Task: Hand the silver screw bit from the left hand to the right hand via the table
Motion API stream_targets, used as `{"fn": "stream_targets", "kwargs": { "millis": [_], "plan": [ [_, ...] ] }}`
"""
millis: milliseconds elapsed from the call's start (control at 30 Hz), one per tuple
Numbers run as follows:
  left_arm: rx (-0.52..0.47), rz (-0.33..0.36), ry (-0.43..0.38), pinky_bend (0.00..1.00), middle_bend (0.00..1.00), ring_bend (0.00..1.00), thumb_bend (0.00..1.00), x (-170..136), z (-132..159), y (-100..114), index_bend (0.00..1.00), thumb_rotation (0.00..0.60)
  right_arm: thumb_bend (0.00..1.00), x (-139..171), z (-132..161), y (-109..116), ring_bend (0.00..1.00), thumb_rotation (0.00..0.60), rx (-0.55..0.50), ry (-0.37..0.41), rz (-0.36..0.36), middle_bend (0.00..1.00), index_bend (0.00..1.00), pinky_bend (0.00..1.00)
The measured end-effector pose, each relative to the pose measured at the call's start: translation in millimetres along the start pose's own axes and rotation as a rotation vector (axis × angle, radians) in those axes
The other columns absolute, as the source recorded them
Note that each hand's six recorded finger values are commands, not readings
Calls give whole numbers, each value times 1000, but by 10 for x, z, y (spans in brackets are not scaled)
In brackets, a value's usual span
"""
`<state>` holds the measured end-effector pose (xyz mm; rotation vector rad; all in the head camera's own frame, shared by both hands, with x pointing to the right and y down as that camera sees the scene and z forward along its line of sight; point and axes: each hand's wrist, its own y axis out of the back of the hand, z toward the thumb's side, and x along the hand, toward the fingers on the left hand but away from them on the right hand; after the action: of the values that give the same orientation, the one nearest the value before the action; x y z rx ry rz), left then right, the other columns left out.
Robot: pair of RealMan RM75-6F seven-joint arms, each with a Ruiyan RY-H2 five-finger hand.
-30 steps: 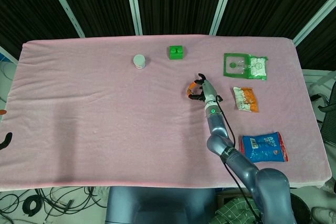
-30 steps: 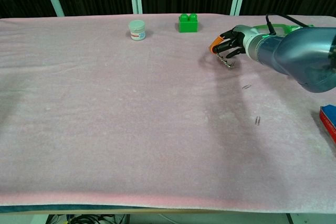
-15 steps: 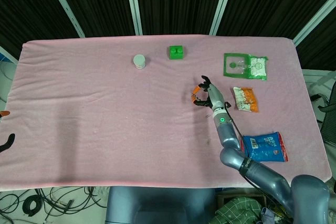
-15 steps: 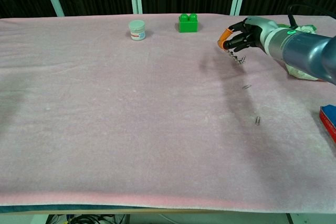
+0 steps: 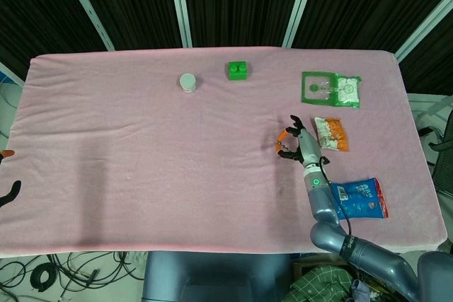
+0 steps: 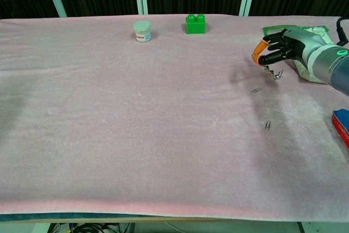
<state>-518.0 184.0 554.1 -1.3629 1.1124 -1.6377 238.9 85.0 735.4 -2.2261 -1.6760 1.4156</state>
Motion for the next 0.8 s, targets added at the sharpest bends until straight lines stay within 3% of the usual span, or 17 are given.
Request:
{"fn": "stream_targets", "kwargs": {
  "millis": [800],
  "plan": [
    [17, 2, 14, 0, 30, 0, 334, 23, 15, -39, 288, 600, 365, -176, -38, -351, 94, 600, -79, -6, 54, 36, 654, 295]
  ]
}}
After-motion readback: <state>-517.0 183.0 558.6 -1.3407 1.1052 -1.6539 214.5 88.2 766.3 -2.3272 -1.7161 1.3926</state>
